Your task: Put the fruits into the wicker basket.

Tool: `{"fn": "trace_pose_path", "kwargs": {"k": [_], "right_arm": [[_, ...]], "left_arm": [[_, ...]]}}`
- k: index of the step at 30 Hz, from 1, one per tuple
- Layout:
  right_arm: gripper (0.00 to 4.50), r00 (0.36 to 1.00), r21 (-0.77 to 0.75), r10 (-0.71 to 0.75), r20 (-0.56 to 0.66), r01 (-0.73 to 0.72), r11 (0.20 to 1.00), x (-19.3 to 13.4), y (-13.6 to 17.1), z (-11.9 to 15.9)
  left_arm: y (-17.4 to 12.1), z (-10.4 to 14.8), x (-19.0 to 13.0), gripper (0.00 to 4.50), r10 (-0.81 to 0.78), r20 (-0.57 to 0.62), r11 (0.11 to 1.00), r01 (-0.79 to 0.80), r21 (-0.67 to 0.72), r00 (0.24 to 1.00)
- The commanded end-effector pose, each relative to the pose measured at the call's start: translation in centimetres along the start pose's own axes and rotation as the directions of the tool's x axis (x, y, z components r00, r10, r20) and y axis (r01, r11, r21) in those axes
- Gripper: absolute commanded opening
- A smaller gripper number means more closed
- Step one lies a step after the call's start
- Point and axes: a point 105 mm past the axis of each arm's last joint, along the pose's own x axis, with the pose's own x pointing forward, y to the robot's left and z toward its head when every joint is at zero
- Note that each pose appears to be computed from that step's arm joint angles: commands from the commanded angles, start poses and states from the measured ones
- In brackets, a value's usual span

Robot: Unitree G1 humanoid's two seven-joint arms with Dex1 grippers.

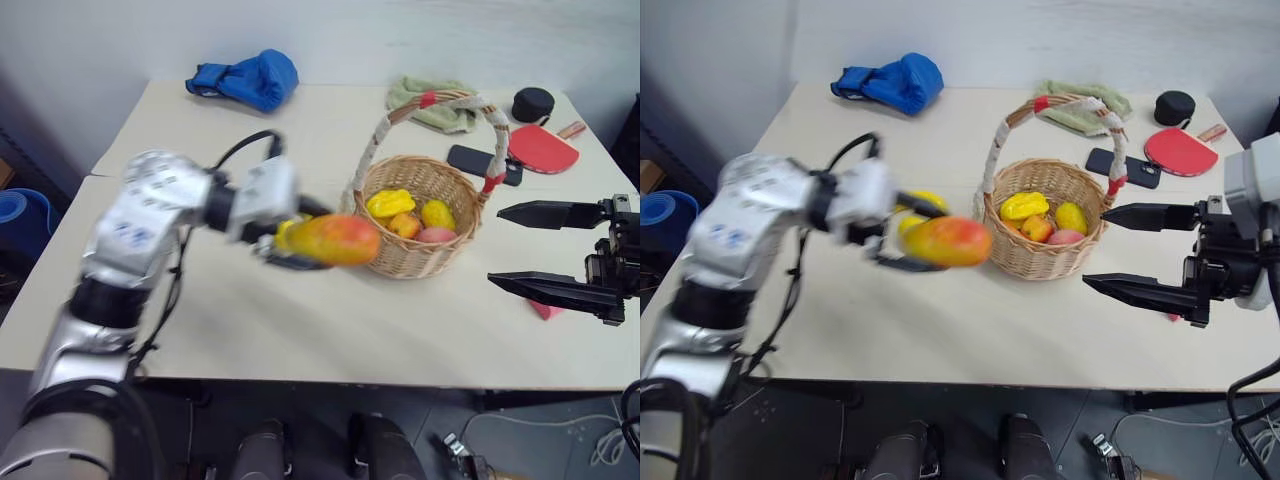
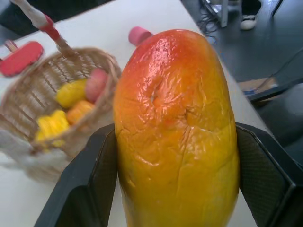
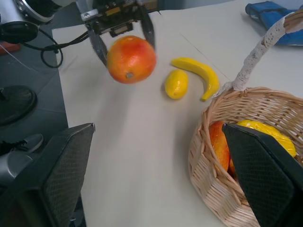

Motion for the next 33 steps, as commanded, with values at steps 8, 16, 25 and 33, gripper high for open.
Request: {"fn": "trace_pose_path", "kwargs": {"k": [8, 16, 25, 33], "right_arm": [[4.50, 0.995, -0.051, -0.082, 0.052, 0.084, 0.995, -0.4, 0.1, 0.4], [4.50, 0.993, -0.043, -0.102, 0.059, 0.105, 0.994, -0.4, -0.2, 0.2], [4.50, 0.995, -0.034, -0.092, 0.027, 0.093, 0.995, -0.2, -0.4, -0.7], [4.50, 0.996, -0.032, -0.087, 0.027, 0.088, 0.996, 0.2, -0.4, -1.0]], "left_arm": [[4.6, 0.9, 8.3, 3.42, 0.217, -0.071, 0.962, -0.226, -0.156, 0.974], [6.2, 2.3, 5.7, 4.49, 0.297, 0.054, 0.935, -0.279, -0.219, 0.953], [0.2, -3.6, -6.2, 4.49, 0.001, -0.013, 0.999, -0.002, -0.049, 1.000], [1.6, -10.1, -9.1, 4.49, 0.044, -0.273, 0.999, -0.036, 0.034, 0.961]]}}
